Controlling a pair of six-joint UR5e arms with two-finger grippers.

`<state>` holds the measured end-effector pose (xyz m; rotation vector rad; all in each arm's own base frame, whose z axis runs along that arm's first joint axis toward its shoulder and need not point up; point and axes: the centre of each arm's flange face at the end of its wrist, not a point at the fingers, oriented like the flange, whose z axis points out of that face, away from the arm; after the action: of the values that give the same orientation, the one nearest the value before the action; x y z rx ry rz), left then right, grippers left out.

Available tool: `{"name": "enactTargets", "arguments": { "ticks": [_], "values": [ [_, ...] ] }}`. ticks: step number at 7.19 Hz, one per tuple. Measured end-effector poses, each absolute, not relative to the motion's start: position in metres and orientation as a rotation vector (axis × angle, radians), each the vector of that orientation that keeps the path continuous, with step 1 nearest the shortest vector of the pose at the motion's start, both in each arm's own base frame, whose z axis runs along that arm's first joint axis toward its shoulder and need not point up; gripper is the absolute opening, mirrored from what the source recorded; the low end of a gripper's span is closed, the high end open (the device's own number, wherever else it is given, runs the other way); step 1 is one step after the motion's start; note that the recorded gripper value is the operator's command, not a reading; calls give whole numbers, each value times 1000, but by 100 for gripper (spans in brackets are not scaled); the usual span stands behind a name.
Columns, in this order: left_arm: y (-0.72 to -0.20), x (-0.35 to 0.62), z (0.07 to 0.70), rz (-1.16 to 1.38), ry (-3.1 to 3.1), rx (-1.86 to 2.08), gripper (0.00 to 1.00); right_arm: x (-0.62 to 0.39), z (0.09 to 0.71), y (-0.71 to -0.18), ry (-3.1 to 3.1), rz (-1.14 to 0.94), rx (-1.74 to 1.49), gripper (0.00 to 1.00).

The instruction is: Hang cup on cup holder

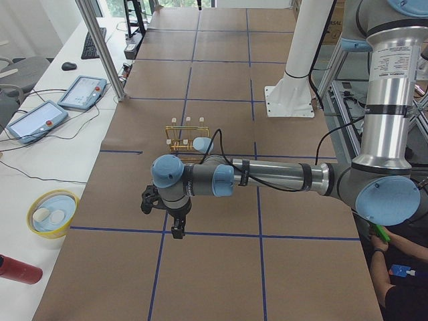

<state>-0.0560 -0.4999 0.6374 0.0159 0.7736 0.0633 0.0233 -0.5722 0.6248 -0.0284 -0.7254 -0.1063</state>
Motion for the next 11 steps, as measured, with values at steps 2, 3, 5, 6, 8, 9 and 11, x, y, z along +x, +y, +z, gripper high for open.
{"name": "enactTargets", "arguments": {
  "ticks": [2,3,5,6,8,9,11],
  "values": [
    [-503,-56,633,69,774,25,100,23,625,-572,-725,-107,-29,100],
    [-503,-56,631,72,774,30,100,23,625,-572,-725,-107,-29,100],
    [-501,-57,630,73,773,33,100,23,625,-572,-725,-106,-28,100],
    [-499,-58,630,73,773,34,100,23,625,-572,-725,-106,-28,100],
    [-492,-61,632,67,777,33,100,23,625,-572,-725,-107,-29,100],
    [-485,-62,632,65,778,34,100,23,625,-572,-725,-107,-28,100],
    [-477,-62,630,65,779,37,100,23,625,-572,-725,-106,-28,100]
  ]
}}
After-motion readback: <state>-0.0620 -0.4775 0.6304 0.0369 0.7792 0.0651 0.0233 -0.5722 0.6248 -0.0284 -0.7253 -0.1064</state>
